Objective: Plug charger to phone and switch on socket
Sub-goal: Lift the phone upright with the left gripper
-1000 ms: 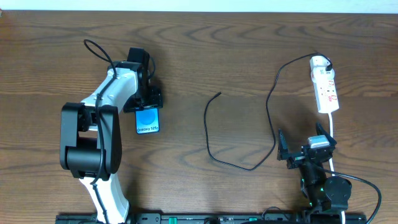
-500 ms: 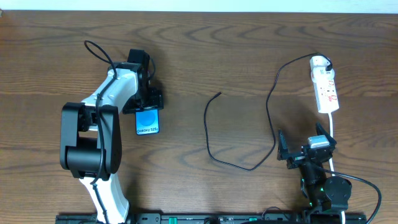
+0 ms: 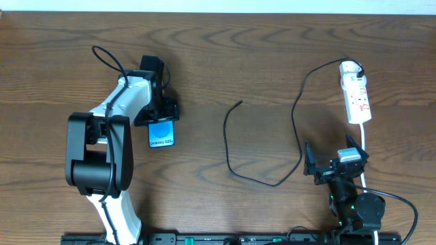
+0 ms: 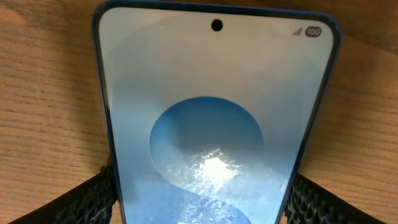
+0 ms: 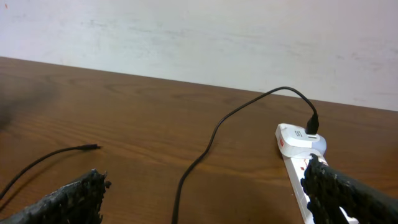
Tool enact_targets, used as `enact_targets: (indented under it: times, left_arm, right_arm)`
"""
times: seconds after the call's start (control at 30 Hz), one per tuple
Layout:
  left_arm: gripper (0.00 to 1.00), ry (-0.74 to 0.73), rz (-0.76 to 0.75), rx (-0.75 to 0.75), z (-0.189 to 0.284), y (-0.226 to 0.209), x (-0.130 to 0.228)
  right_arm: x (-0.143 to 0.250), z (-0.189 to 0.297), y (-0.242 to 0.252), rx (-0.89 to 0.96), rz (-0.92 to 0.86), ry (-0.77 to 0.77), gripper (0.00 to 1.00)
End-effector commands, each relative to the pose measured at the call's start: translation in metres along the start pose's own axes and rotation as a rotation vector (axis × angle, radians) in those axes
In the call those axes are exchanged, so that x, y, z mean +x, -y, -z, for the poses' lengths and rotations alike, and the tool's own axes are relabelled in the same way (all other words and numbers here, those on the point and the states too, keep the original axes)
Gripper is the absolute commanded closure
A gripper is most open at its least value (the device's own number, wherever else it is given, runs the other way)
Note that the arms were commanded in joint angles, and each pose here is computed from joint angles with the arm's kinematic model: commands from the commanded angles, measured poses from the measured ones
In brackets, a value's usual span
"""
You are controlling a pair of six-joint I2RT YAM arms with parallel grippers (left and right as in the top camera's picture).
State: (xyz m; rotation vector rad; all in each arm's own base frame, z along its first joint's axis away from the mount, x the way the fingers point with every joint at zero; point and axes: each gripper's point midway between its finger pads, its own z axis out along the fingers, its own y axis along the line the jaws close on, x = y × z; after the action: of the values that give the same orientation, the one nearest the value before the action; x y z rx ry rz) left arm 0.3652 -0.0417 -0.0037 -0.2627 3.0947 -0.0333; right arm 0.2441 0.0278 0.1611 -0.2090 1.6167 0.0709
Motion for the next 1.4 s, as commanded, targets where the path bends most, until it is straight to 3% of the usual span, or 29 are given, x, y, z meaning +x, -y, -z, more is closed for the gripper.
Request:
enact_targets:
  times: [0.0,0.7,1.37]
  left_arm:
    - [0.16,-0.052,0.013,0.008,-0.013,0.000,0.016]
    - [0.16,-0.101,0.064,0.055,-0.013,0.008,0.027]
    - [0.16,-0.108,0.021,0.073,-0.013,0.012,0.029]
  right_arm:
    - [0.001,0.000,-0.001,0.000,-0.011,0.000,0.01]
    - [0.001,0.000,-0.001,0.000,-0.011,0.000,0.01]
    - [0.001,0.000,-0.001,0.000,-0.011,0.000,0.01]
